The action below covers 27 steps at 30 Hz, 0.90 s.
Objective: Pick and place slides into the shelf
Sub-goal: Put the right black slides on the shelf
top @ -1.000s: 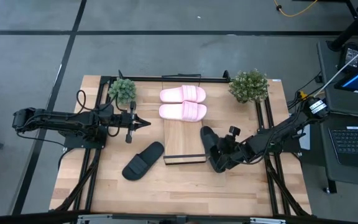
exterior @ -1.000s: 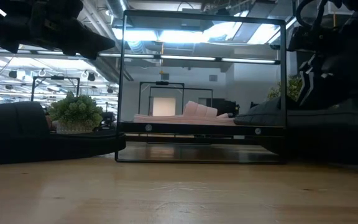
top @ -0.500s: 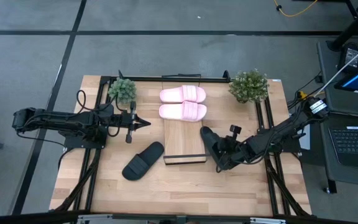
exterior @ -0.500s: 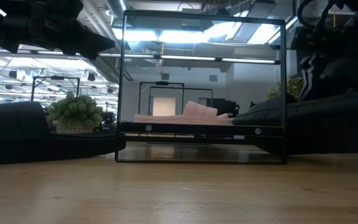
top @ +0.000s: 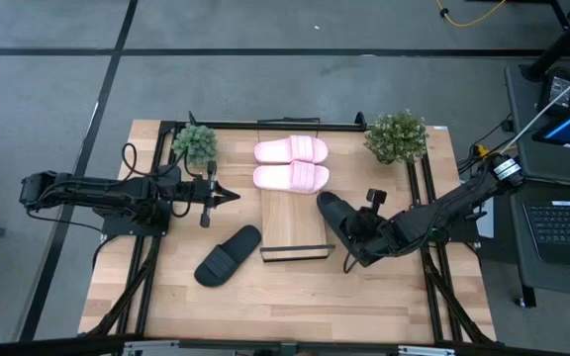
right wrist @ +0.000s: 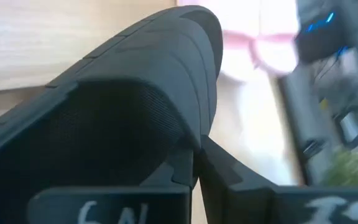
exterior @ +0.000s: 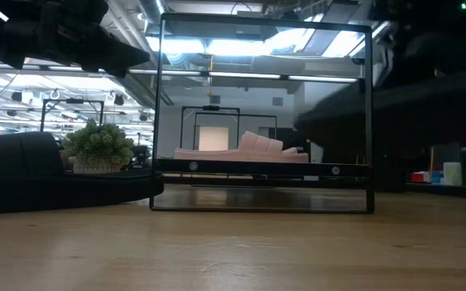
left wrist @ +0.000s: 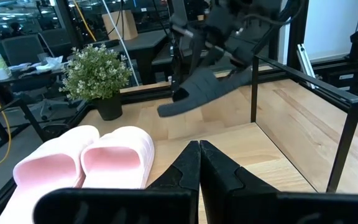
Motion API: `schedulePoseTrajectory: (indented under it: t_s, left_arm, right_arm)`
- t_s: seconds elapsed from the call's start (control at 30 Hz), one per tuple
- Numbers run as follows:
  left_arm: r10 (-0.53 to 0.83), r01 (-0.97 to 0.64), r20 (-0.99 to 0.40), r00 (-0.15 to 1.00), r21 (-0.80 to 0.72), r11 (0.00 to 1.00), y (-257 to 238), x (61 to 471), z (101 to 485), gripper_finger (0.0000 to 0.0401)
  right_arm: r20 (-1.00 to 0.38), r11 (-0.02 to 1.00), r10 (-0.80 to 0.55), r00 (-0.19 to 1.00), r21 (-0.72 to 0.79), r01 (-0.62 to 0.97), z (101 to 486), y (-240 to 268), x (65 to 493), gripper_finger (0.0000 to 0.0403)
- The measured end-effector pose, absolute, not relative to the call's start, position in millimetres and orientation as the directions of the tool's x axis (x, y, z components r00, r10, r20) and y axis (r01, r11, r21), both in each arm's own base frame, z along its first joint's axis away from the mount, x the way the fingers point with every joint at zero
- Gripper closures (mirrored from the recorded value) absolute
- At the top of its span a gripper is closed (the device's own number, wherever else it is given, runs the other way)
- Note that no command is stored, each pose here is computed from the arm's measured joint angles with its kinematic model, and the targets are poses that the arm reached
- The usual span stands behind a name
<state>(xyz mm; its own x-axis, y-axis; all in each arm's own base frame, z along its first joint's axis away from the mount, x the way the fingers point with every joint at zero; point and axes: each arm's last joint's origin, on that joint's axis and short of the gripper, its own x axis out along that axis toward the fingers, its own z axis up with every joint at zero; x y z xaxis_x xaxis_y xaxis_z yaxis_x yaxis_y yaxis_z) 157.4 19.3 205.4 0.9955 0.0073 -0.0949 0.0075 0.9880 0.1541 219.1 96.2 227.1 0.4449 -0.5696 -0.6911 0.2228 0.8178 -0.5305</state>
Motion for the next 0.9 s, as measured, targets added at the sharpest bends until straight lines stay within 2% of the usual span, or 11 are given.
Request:
schedulePoseTrajectory:
  t_s: [0.17, 0.57, 0.73, 0.9]
  left_arm:
    - [0.007, 0.007, -0.095, 0.995, 0.154, 0.988, 19, 157, 205, 0.0401]
    - [0.007, 0.007, -0.094, 0.995, 0.154, 0.988, 19, 157, 205, 0.0401]
    - [0.007, 0.007, -0.094, 0.995, 0.154, 0.988, 19, 157, 205, 0.0401]
    - [0.007, 0.007, -0.094, 0.995, 0.155, 0.988, 19, 157, 205, 0.0401]
  right_arm:
    - [-0.648, 0.773, -0.599, 0.470, -0.622, 0.128, 244, 93, 228, 0.0391]
    - [-0.627, 0.702, -0.640, 0.444, -0.712, 0.005, 280, 56, 254, 0.0391]
    - [-0.652, 0.718, -0.578, 0.490, -0.692, -0.073, 304, 41, 268, 0.0391]
    - [-0.648, 0.708, -0.447, 0.616, -0.678, -0.199, 323, 28, 285, 0.0391]
